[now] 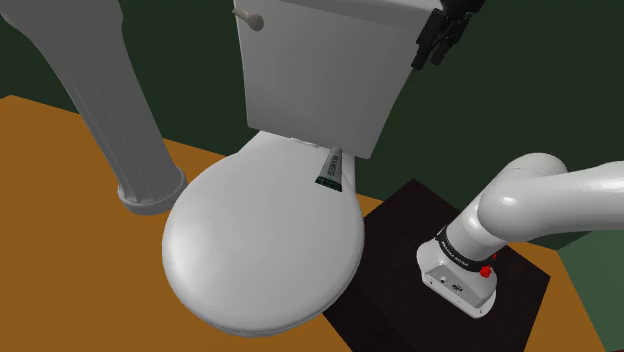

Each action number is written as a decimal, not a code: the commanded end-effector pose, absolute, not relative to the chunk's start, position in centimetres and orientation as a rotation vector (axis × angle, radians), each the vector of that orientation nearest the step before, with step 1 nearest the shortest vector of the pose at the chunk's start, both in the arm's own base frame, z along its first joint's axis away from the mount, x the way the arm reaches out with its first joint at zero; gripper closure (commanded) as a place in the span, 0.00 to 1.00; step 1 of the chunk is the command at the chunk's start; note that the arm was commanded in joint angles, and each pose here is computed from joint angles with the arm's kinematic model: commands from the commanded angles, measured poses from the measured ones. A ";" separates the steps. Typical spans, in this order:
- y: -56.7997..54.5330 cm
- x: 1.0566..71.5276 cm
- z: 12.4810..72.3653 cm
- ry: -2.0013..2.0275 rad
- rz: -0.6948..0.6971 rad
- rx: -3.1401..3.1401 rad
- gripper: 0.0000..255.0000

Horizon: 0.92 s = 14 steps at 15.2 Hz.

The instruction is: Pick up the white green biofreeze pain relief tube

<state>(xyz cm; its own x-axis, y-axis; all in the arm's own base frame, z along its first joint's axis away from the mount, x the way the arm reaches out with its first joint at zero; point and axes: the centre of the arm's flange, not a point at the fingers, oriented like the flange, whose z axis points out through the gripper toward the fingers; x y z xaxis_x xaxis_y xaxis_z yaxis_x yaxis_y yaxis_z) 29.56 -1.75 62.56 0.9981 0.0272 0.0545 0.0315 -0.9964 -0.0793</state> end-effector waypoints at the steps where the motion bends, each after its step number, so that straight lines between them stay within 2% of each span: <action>1: -1.8 29.6 62.6 -0.045 -0.082 -3.060 0.00; 14: 8.2 30.2 47.8 0.721 -0.217 -3.029 0.00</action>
<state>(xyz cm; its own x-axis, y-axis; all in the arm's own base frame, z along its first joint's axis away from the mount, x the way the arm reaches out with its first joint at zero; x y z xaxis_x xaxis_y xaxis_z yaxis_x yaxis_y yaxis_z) 29.88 7.59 48.93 0.9042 -0.4094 0.1221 -0.4063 -0.9124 -0.0505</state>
